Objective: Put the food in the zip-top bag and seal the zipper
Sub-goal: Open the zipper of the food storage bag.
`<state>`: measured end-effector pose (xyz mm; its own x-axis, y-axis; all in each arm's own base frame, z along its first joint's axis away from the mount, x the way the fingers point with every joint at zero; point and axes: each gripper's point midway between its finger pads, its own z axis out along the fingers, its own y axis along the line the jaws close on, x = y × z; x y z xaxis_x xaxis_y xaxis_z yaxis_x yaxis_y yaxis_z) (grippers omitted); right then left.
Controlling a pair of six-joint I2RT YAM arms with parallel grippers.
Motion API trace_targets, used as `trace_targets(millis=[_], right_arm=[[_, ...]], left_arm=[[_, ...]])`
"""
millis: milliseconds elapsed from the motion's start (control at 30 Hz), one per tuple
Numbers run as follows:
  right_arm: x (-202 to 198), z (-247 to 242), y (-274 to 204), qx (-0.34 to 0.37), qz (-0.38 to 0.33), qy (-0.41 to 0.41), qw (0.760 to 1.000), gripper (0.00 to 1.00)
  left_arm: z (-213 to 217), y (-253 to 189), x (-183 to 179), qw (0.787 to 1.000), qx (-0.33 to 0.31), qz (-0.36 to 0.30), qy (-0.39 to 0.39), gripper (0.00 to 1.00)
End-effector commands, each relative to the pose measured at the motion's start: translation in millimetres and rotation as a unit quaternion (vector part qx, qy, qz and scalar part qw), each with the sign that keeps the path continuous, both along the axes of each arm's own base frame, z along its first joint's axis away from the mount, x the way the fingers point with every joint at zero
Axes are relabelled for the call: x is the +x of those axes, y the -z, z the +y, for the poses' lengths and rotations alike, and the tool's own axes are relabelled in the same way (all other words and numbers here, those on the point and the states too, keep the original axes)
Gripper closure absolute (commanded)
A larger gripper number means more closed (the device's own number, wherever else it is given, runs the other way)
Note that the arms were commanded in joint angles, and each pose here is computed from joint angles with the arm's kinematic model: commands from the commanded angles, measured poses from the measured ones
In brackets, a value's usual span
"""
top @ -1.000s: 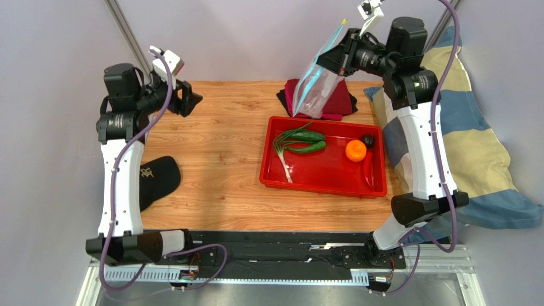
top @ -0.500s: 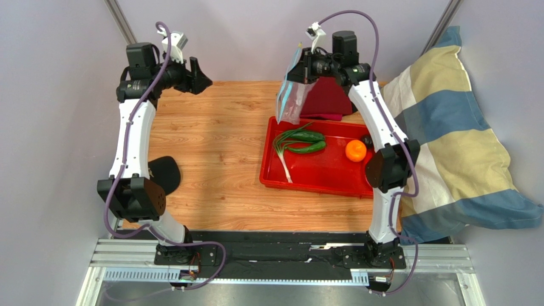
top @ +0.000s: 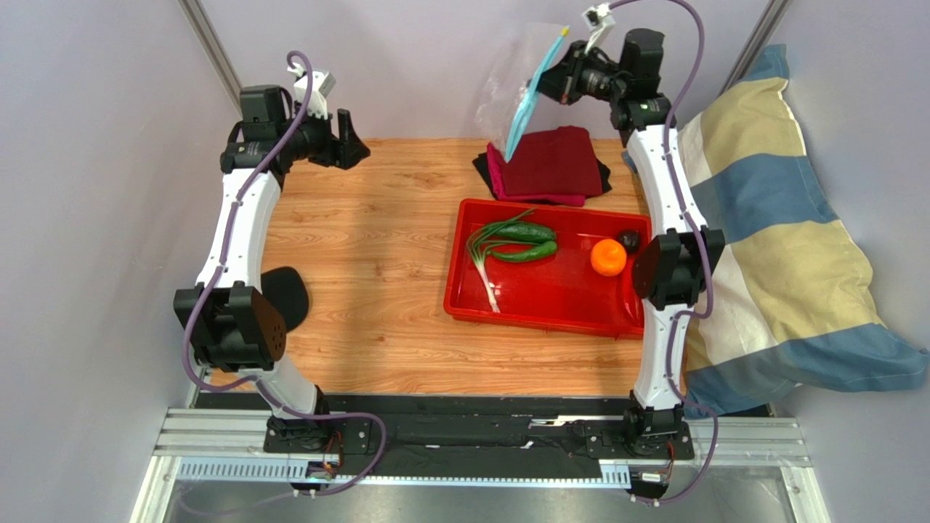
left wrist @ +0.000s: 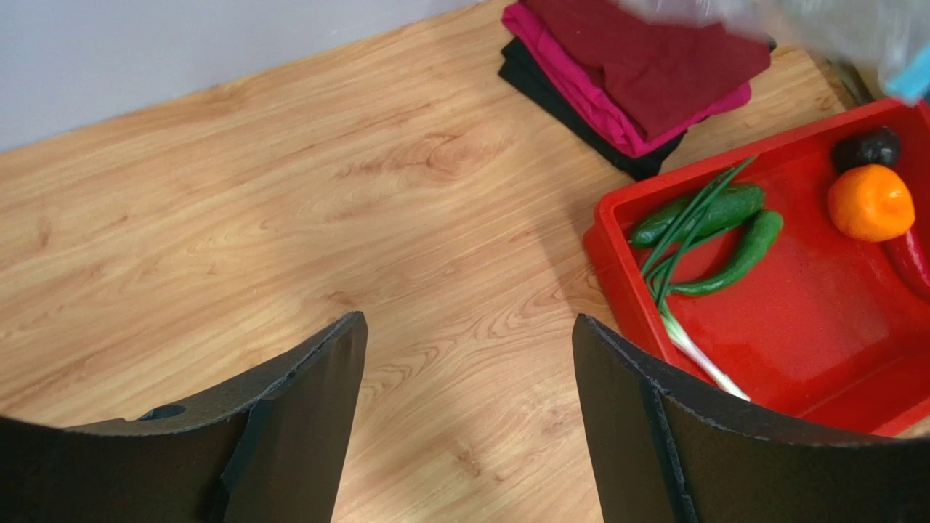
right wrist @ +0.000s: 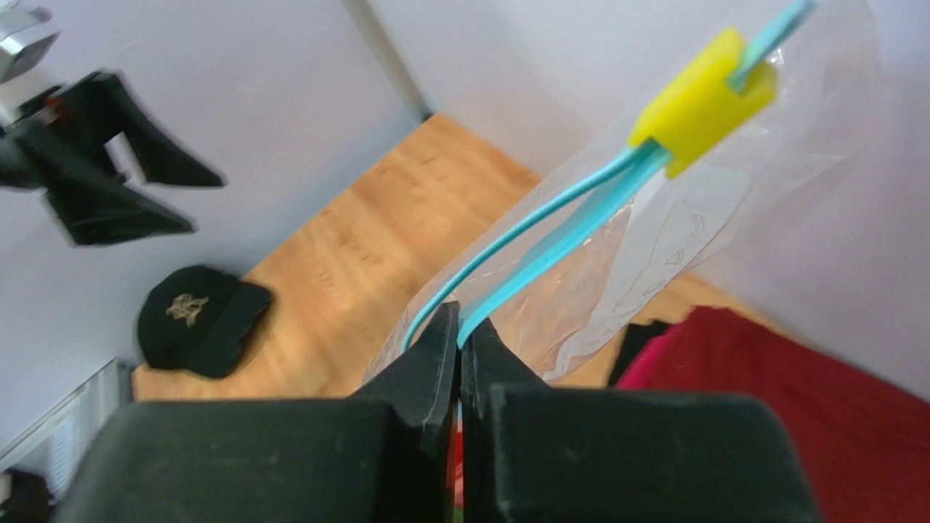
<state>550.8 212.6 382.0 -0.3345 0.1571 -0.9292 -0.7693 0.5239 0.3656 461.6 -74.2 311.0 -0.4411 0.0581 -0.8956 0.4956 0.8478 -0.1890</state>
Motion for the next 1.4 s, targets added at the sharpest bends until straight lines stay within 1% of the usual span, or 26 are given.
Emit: trace_targets(millis=[0,67,133,233,300,333,400,433,600,667,700,733,767,800,833,867,900,933,967,1033,1067,1100,1133,1167,1233,1367], right_arm=[[44.9,-14.4,11.6,0.022,-0.014,0.038,0.999,1.00],[60.9,-9.5,28.7,0.033,-0.009,0.045,0.998,1.00],[69.1,-3.7,31.1,0.045,-0.020,0.047,0.998,1.00],[73.7,17.3,50.4,0.061,0.004,0.037,0.997,1.00],[65.1,39.8,58.4,0.059,0.012,0.013,0.998,1.00],[61.5,47.6,65.5,0.057,0.018,0.002,0.998,1.00],[56.7,57.1,69.2,0.072,0.039,-0.008,0.997,1.00],[55.9,58.4,64.0,0.079,0.025,-0.019,0.996,1.00],[44.2,63.4,85.2,0.090,0.073,-0.070,0.991,1.00],[33.0,66.7,97.6,0.078,0.092,-0.098,0.988,1.00],[25.7,67.5,107.3,0.064,0.119,-0.105,0.985,1.00],[23.4,65.9,108.5,0.042,0.097,-0.110,0.988,1.00],[20.1,64.5,106.4,0.031,0.091,-0.112,0.989,1.00],[16.7,63.8,102.9,0.023,0.085,-0.112,0.990,1.00],[12.6,57.2,91.3,0.007,0.071,-0.101,0.992,1.00],[11.3,51.7,84.0,0.000,0.063,-0.094,0.994,1.00],[6.7,48.3,81.2,-0.006,0.072,-0.087,0.994,1.00],[4.0,37.3,61.1,-0.013,0.054,-0.068,0.996,1.00],[0.8,32.1,53.2,-0.024,0.041,-0.063,0.997,1.00],[-9.5,19.9,39.7,-0.039,0.047,-0.041,0.997,1.00],[-22.2,15.6,17.5,-0.046,0.028,-0.034,0.998,1.00],[-33.1,13.1,14.8,-0.049,0.048,-0.032,0.997,1.00],[-41.9,14.8,10.4,-0.049,0.056,-0.033,0.997,1.00],[-57.7,15.7,-7.7,-0.045,0.053,-0.035,0.997,1.00],[-78.6,21.9,-17.0,-0.049,0.068,-0.041,0.996,1.00],[-111.3,28.5,-43.3,-0.038,0.075,-0.044,0.996,1.00]], left_arm=[[1.6,0.9,16.2,1.000,-0.002,-0.025,-0.013,0.24],[0.7,12.5,22.0,1.000,0.001,-0.023,-0.013,0.24],[-4.8,18.4,25.9,1.000,0.002,-0.025,-0.007,0.24],[-15.9,20.2,28.9,1.000,-0.003,-0.025,0.005,0.24],[-16.9,12.6,32.7,0.999,-0.002,-0.037,0.008,0.24],[-37.8,6.5,32.2,0.998,-0.002,-0.047,0.031,0.23],[-49.6,1.9,33.8,0.997,-0.003,-0.054,0.051,0.21],[-58.6,0.0,37.8,0.997,-0.004,-0.057,0.060,0.19],[-59.9,1.4,62.7,0.995,0.008,-0.076,0.062,0.16],[-60.3,-5.0,70.7,0.993,0.014,-0.094,0.066,0.16],[-60.9,6.1,77.2,0.994,0.020,-0.083,0.069,0.16],[-60.4,-20.2,84.3,0.992,0.021,-0.108,0.067,0.17],[-61.5,-27.1,87.6,0.992,0.020,-0.107,0.068,0.17],[-61.7,-10.1,89.9,0.995,0.020,-0.067,0.069,0.17],[-60.2,-50.2,91.4,0.992,0.024,-0.106,0.065,0.18],[-58.2,-59.0,90.8,0.992,0.028,-0.109,0.060,0.18],[-55.7,-57.3,85.5,0.994,0.033,-0.092,0.056,0.18],[-53.0,-78.9,80.4,0.992,0.036,-0.111,0.048,0.17],[-52.5,-85.3,73.6,0.992,0.038,-0.112,0.049,0.17],[-53.3,-105.0,49.7,0.991,0.047,-0.117,0.047,0.15],[-54.9,-109.8,41.2,0.991,0.051,-0.118,0.046,0.15],[-64.4,-125.9,20.3,0.989,0.050,-0.128,0.054,0.15],[-66.5,-120.6,14.5,0.990,0.057,-0.119,0.052,0.15],[-71.9,-124.5,6.5,0.989,0.062,-0.123,0.054,0.15],[-83.4,-140.8,-14.6,0.987,0.062,-0.136,0.063,0.16],[-87.4,-166.4,-37.6,0.990,0.029,-0.132,0.050,0.19]])
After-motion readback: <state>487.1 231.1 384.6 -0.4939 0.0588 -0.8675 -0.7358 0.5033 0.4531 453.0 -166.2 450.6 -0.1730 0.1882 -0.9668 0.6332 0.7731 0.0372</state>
